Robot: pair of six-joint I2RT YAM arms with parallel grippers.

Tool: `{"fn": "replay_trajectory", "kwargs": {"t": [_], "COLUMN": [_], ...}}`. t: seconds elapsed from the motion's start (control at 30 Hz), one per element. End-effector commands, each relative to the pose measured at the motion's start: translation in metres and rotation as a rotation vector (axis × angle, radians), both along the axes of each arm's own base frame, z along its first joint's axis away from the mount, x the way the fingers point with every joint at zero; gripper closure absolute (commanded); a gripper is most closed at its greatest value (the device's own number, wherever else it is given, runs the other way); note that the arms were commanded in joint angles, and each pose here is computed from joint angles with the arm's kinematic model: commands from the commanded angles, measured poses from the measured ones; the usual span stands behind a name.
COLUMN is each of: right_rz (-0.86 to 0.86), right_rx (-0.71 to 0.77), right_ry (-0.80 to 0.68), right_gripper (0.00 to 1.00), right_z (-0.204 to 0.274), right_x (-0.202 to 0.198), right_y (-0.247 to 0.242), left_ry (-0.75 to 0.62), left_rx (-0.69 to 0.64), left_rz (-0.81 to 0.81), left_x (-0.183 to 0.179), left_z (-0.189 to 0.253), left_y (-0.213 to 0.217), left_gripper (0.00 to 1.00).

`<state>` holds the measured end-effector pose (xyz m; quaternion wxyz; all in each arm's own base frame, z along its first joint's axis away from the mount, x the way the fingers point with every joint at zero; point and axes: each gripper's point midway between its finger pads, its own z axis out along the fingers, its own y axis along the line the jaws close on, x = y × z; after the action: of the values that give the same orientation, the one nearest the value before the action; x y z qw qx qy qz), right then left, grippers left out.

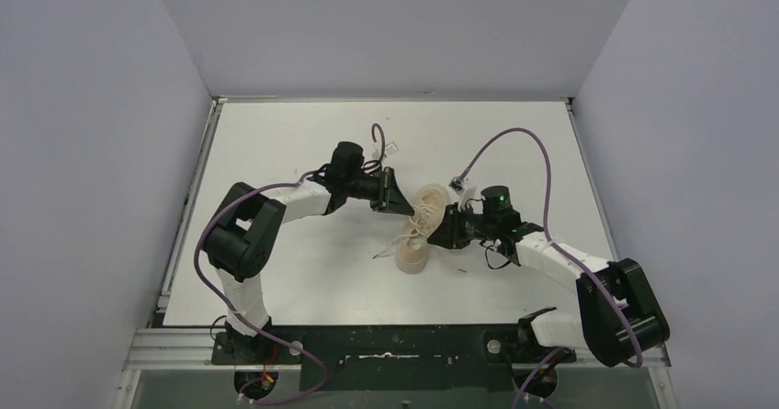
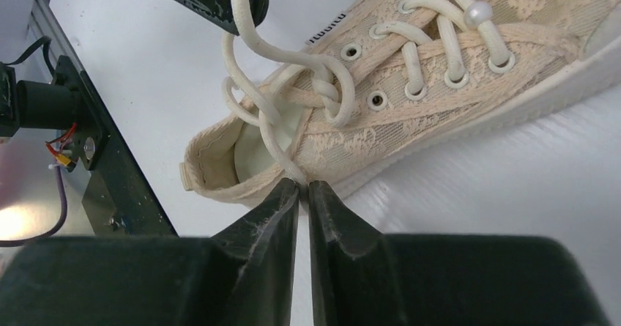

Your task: Tie the shoes

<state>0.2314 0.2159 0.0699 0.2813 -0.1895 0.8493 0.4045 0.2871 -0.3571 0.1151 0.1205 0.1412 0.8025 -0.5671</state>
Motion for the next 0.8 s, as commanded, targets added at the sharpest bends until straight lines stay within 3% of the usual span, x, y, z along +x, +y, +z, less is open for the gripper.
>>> {"fn": "replay_trajectory", "kwargs": {"t": [0.0, 0.03, 0.43, 0.77], "right_rz": [-0.076, -0.085, -0.157, -0.165], "right_rx": [-0.003, 0.000, 0.030, -0.056], "right_ry": [-0.140, -0.144, -0.023, 0.021], "right_gripper": [0.96, 1.00, 1.00, 1.00], "right_z": [0.024, 0.025, 0.014, 0.006], "right_x": [0.016, 0.016, 0.026, 0.035], "right_y": [-0.009, -0.009, -0.004, -0.014], "left_ry": [-0.100, -0.102, -0.122, -0.037], "left_rx": [-0.035, -0.025, 0.200, 0.147], "left_rz": [-0.028, -0.029, -0.128, -0.170], "left_x": [-0.006, -0.008, -0.054, -0.053], "left_z": [0.030, 0.029, -0.011, -0.030], "left_y": [0.006, 0.008, 0.034, -0.007], "left_gripper": [1.00, 1.00, 1.00, 1.00]}}
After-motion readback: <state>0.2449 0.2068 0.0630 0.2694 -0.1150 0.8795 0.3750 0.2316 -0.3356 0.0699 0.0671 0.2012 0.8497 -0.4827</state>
